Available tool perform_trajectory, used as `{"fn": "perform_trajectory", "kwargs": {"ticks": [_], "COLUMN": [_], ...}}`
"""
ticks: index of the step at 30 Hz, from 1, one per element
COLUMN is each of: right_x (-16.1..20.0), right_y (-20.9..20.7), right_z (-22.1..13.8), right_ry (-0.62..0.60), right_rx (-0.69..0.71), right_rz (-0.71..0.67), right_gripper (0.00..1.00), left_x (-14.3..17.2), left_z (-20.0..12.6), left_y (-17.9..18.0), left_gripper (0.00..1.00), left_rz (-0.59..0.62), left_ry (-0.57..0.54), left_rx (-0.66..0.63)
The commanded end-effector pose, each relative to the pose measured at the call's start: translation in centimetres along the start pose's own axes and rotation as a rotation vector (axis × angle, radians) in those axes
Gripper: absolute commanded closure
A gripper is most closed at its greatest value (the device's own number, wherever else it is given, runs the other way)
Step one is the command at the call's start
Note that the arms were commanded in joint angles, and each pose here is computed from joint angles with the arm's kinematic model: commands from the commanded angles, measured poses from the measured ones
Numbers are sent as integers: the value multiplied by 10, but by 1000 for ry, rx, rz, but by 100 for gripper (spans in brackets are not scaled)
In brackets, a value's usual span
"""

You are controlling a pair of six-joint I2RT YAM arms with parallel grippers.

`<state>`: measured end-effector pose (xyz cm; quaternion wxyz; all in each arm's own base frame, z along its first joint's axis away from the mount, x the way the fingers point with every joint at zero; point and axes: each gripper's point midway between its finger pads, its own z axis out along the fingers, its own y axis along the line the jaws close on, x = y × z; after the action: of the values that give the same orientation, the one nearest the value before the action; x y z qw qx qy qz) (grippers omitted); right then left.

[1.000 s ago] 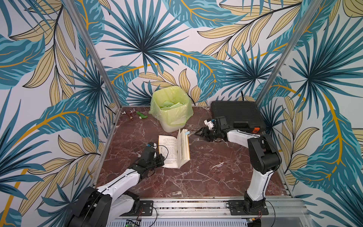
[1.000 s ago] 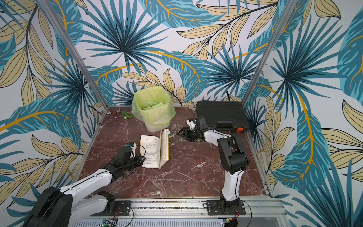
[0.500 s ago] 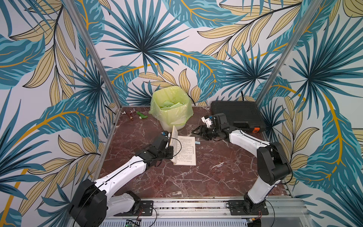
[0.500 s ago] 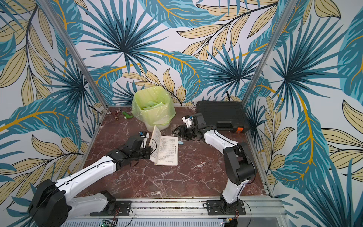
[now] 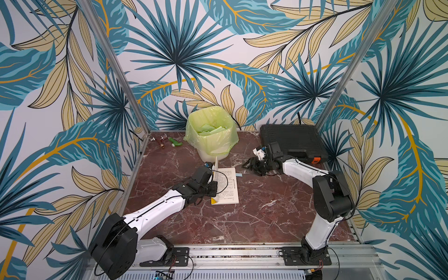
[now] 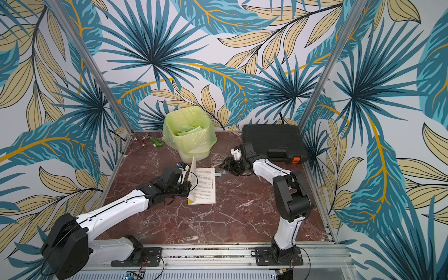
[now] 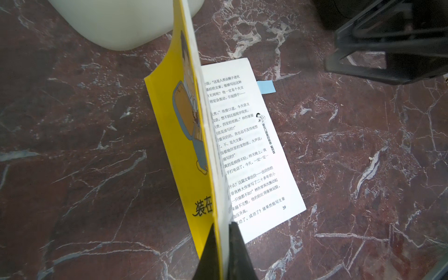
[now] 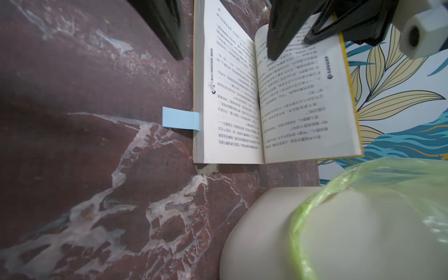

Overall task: Peel off the used sticky note
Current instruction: Turn the page of the book at the center of the board.

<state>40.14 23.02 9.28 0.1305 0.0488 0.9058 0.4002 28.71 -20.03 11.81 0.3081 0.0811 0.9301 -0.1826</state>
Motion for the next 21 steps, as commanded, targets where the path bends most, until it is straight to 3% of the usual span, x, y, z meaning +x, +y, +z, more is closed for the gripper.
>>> {"fn": "perform_trajectory", "kwargs": {"ticks": [1,9,21], "right_x": [6,-20,-24], "right_y": [-6,2,10], "right_z": [14,38,58], "right_ry": [83,168,313], "right_rx": [-6,-47,-145], "right_rz": [-82,-224,-259], "right_gripper": [44,44,48], "left_x": [0,9,14], "left_z": [3,9,12], "left_y": [5,9,13], "left_gripper": [100,100,100], "left_rz": [29,36,27], "left_ry": [-18,2,18], "left_rx": [-19,-24,-28]}}
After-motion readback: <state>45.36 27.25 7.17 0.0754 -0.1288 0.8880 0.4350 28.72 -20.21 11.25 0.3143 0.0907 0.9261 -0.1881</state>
